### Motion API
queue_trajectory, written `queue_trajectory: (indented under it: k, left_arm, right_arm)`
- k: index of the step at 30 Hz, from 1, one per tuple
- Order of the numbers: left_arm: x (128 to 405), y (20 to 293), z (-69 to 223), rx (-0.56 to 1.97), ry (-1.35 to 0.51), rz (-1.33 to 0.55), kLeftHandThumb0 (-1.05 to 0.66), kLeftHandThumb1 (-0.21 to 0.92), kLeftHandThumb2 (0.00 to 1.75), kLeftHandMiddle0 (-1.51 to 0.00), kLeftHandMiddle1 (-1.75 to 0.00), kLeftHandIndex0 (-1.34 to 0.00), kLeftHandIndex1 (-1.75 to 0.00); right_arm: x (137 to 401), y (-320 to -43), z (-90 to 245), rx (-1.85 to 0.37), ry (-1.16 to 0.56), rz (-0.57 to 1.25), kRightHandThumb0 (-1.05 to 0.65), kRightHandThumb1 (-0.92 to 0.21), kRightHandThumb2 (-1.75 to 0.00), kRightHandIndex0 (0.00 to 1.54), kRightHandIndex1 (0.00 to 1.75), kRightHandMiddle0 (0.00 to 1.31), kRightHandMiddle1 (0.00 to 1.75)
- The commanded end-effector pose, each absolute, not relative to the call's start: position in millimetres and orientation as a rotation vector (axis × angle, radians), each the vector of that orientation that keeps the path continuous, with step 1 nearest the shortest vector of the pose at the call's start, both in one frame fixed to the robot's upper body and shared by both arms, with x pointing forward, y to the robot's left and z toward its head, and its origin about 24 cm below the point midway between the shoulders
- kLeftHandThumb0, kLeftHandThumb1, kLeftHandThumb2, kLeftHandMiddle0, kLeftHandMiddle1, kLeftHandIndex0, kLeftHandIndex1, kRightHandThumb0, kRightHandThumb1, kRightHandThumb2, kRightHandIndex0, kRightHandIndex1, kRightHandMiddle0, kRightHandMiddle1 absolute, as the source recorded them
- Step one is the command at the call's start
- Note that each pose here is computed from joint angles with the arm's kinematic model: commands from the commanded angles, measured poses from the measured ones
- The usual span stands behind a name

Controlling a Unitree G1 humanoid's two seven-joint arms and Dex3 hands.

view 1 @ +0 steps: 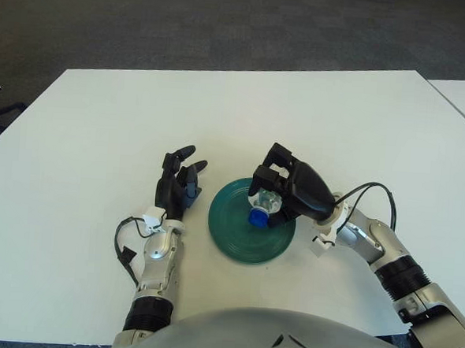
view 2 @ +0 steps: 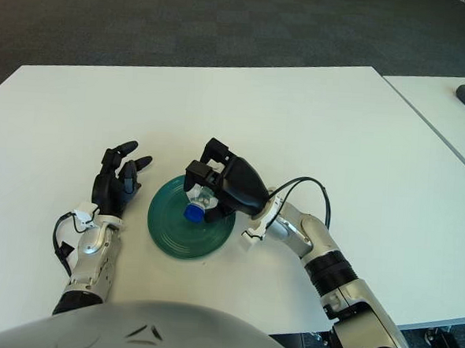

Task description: Put the bottle into the plate.

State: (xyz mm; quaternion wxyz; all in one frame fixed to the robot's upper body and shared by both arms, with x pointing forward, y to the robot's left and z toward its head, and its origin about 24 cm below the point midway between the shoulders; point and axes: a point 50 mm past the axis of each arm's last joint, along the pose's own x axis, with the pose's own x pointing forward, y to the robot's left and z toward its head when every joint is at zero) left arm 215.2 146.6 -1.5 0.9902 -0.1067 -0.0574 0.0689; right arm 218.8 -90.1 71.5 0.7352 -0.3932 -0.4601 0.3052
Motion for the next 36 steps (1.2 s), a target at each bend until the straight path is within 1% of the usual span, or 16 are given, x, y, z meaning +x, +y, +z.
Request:
queue_trajectory:
  k: [1, 7, 14, 25, 36]
  left_arm:
    - [216.1, 142.2, -3.7, -0.23, -0.108, 0.144, -0.83, 0.92, 0.68, -0.47, -0.85, -0.16, -1.15]
    - [217.1, 140.5, -3.6, -0.229, -0.107, 0.144, -0.82, 0.92, 0.68, -0.47, -0.85, -0.17, -1.16]
    - [217.7, 137.7, -2.5, -0.237, -0.115, 0.139, -0.81, 0.92, 0.67, -0.48, -0.85, -0.17, -1.16]
    - [216.6, 134.1, -0.8, -0.218, -0.112, 0.139, -0.79, 0.92, 0.69, -0.45, -0.85, -0.14, -1.15]
    - [217.0, 131.6, 0.7, -0.206, -0.109, 0.149, -0.78, 0.92, 0.68, -0.45, -0.84, -0.15, -1.15]
  right_arm:
    - [216.9, -91.2, 79.7, -0.833, -1.043, 0.647, -0.14, -0.16, -1.4, 1.19, 1.75, 1.01, 1.75]
    - [209.8, -88.3, 80.1, -0.825, -1.053, 0.665, -0.15, -0.17, -1.39, 1.18, 1.75, 1.01, 1.75]
    - [200.0, -87.5, 68.8, -0.812, -1.029, 0.7, -0.15, -0.17, -1.38, 1.16, 1.75, 1.0, 1.75]
    - [201.4, -83.7, 61.9, -0.82, -1.031, 0.696, -0.15, -0.17, -1.36, 1.17, 1.75, 1.01, 1.75]
    - [205.3, -81.3, 58.3, -0.839, -1.015, 0.732, -0.16, -0.18, -1.36, 1.19, 1.75, 1.01, 1.75]
